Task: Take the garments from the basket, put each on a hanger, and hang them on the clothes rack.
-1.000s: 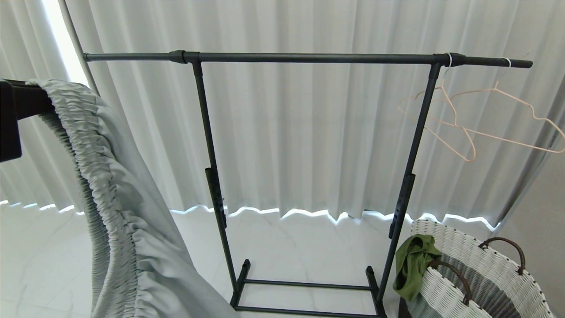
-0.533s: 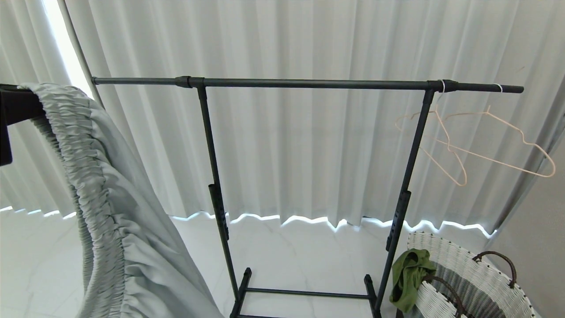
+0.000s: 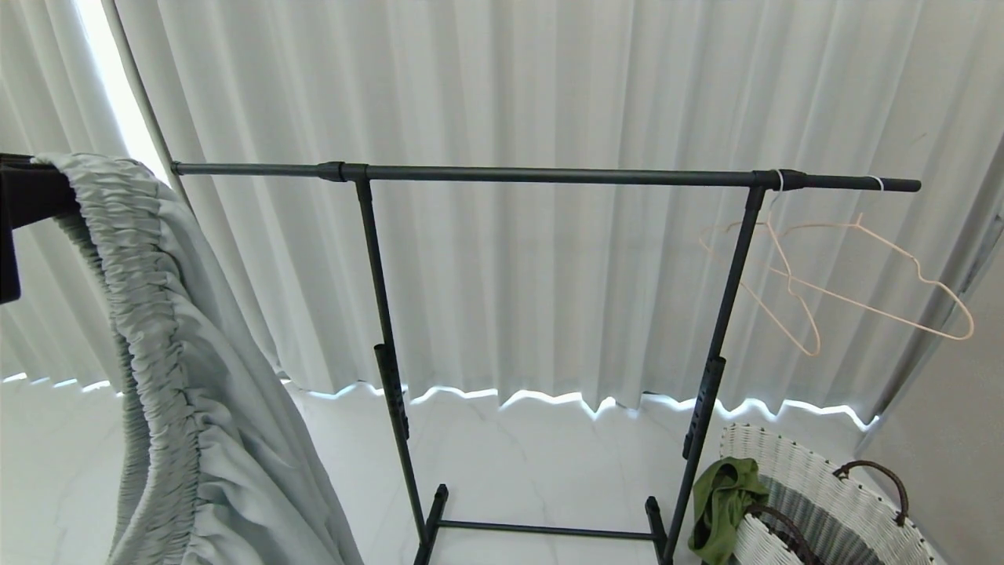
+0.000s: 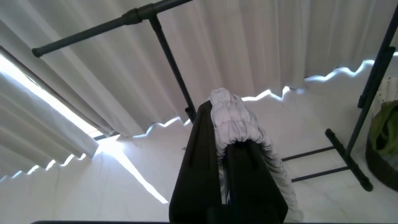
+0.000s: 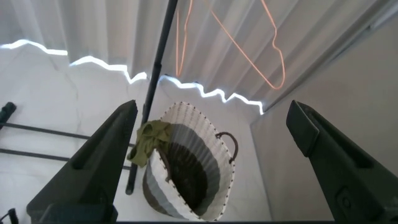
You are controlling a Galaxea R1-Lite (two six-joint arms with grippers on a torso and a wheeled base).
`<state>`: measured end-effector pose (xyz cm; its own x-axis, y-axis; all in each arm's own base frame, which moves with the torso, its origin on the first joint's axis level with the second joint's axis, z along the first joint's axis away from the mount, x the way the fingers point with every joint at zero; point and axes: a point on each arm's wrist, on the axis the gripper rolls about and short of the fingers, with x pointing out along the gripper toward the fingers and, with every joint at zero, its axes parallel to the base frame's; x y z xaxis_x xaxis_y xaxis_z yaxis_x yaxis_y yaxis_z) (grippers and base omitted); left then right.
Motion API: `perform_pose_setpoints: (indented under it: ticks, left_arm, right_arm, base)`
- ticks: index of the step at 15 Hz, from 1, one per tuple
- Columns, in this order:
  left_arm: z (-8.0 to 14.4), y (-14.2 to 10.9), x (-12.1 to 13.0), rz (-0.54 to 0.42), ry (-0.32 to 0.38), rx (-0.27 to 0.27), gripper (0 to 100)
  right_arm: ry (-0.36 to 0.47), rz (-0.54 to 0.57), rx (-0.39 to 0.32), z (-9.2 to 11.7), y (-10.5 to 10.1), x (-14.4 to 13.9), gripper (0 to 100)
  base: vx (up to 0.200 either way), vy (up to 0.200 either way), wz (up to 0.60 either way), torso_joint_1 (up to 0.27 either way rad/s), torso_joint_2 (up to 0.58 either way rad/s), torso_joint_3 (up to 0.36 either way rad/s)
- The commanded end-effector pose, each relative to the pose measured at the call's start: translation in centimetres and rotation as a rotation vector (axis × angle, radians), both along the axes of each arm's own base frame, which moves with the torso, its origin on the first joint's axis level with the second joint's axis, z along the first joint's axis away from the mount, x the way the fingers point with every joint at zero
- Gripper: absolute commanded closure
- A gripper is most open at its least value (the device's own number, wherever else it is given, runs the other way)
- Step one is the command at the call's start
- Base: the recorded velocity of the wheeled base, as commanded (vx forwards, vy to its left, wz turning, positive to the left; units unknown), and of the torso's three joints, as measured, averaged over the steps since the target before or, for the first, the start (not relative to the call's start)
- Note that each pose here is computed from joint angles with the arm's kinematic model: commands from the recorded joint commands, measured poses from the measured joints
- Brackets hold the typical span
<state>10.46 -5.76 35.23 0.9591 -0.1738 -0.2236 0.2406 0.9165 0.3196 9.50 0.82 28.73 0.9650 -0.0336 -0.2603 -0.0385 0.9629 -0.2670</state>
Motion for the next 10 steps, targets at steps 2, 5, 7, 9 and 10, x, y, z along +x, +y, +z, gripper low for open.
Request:
perform_pose_setpoints:
  ticks: [2,5,7,9,10]
  left_arm:
    - [-0.34,0.01,-0.01,-0.003,0.006,0.025,100]
    - [-0.44,0.02,-0.03,-0.003,0.008,0.027,100]
    - [-0.48,0.01,-0.02,-0.003,0.01,0.027,100]
    - [-0.48,0.01,-0.02,-0.003,0.01,0.027,100]
    - [-0.48,0.01,-0.02,-0.003,0.01,0.027,100]
  right_arm:
    - [0.004,-0.002,-0.003,-0.14,-0.01,-0.03,0]
    - [0.004,-0.002,-0.003,-0.17,-0.02,-0.07,0]
    - [0.004,-0.002,-0.003,-0.17,-0.02,-0.07,0]
    - [0.004,-0.002,-0.003,-0.17,-0.02,-0.07,0]
    - [0.004,-0.002,-0.003,-0.17,-0.02,-0.07,0]
  base:
    - [0.0,-0.1,0.0,0.001,-0.01,-0.001]
    - [0.0,-0.2,0.0,0.002,0.0,0.001]
    - [0.0,-0.2,0.0,0.012,0.0,-0.007]
    - [0.0,-0.2,0.0,-0.002,0.01,0.0]
    - [0.0,-0.2,0.0,0.002,0.0,-0.007]
